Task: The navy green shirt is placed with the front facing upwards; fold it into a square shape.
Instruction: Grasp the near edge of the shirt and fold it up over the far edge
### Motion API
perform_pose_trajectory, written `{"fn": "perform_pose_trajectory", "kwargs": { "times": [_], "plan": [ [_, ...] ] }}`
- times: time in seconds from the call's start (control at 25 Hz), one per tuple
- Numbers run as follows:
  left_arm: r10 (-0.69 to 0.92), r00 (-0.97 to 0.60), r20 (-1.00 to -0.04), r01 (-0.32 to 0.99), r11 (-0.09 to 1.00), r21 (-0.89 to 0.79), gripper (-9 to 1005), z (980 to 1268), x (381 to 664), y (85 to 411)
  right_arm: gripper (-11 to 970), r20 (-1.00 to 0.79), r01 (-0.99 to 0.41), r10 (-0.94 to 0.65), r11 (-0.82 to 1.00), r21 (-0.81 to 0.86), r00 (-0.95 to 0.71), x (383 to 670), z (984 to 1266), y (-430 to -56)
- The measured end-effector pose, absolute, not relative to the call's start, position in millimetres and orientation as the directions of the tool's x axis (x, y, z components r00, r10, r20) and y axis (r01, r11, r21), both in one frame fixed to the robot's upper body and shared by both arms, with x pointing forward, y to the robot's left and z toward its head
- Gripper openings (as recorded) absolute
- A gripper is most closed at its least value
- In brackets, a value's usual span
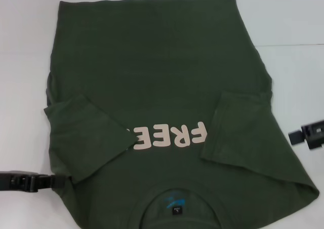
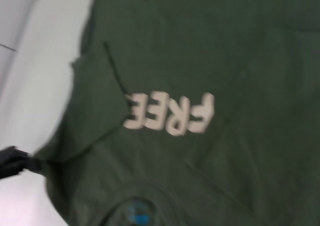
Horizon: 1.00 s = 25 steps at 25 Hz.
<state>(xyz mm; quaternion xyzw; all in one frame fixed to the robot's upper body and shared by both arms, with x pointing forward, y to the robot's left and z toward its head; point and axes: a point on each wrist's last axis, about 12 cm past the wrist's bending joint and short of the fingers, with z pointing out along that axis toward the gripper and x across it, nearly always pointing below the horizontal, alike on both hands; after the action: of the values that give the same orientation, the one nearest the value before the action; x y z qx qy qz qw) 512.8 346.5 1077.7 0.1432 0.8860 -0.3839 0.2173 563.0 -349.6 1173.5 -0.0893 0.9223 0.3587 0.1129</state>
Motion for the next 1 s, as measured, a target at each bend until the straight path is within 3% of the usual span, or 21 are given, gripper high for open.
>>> {"fn": "perform_pose_trajectory", "kwargs": {
  "times": [1.0],
  "plan": [
    [0.093, -0.862, -0.498, 0.429, 0.656, -0.621, 35, 1075.6, 514.5, 341.2, 900, -0.080, -0.069, -0.030, 0.840, 0.539, -0.996, 553.8, 1127.2, -368.9]
  ]
}}
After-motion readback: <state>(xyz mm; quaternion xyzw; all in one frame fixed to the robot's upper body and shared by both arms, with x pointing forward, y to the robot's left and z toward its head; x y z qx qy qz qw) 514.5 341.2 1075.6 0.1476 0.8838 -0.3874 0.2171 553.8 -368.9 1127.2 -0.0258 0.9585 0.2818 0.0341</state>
